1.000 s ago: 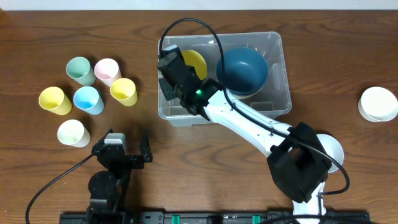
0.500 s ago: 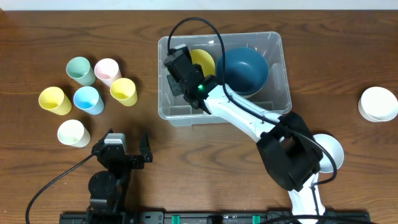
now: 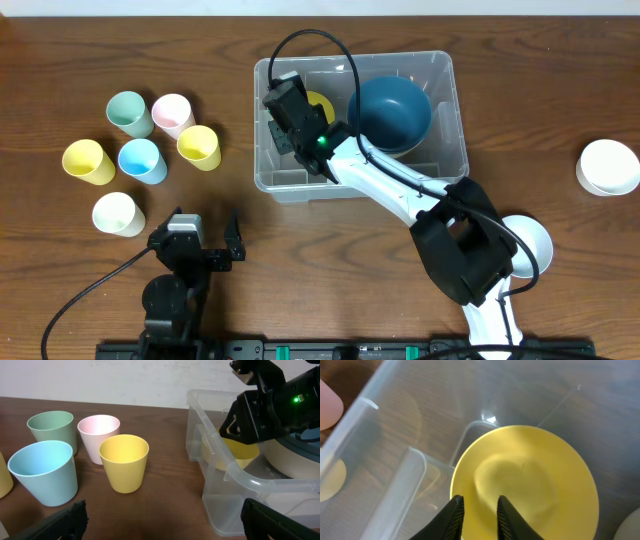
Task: Pack container
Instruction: 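Open the right gripper and withdraw it toward the white bowl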
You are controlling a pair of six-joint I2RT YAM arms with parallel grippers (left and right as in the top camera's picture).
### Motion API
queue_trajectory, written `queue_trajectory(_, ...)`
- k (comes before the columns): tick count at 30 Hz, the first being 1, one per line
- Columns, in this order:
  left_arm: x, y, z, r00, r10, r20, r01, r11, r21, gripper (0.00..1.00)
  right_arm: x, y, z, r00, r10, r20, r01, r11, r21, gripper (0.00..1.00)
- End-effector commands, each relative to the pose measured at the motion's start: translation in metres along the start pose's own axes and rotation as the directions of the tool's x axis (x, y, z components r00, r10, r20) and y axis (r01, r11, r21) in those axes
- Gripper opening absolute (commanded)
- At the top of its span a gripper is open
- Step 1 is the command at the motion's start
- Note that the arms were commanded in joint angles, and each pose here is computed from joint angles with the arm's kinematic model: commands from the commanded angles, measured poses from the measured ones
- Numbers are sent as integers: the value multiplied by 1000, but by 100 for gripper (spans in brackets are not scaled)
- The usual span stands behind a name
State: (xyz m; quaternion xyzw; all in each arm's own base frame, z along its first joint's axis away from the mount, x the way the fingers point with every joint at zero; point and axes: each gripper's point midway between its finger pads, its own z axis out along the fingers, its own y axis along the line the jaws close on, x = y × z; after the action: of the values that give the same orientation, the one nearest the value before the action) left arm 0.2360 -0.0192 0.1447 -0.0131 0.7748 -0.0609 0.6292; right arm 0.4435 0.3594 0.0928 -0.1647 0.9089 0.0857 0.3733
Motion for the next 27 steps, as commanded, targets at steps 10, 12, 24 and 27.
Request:
queue_trajectory(10,14,1,1,999,12,-45,-12,1000,0,98,-60,-29,-104,999,38,13,-38,999,31,35)
queue_trajectory(12,14,1,1,999,12,-45,-12,1000,0,98,-68,-46,-131,996,83,15,-83,995,47,44)
queue_trajectory(24,14,1,1,999,12,-45,-12,1000,0,98,-26,-277,-227,866,501,-17,-447,788,424,64)
queue_trajectory(27,14,1,1,999,12,-45,-12,1000,0,98,0,-331,-236,797,603,-13,-514,690,509,66)
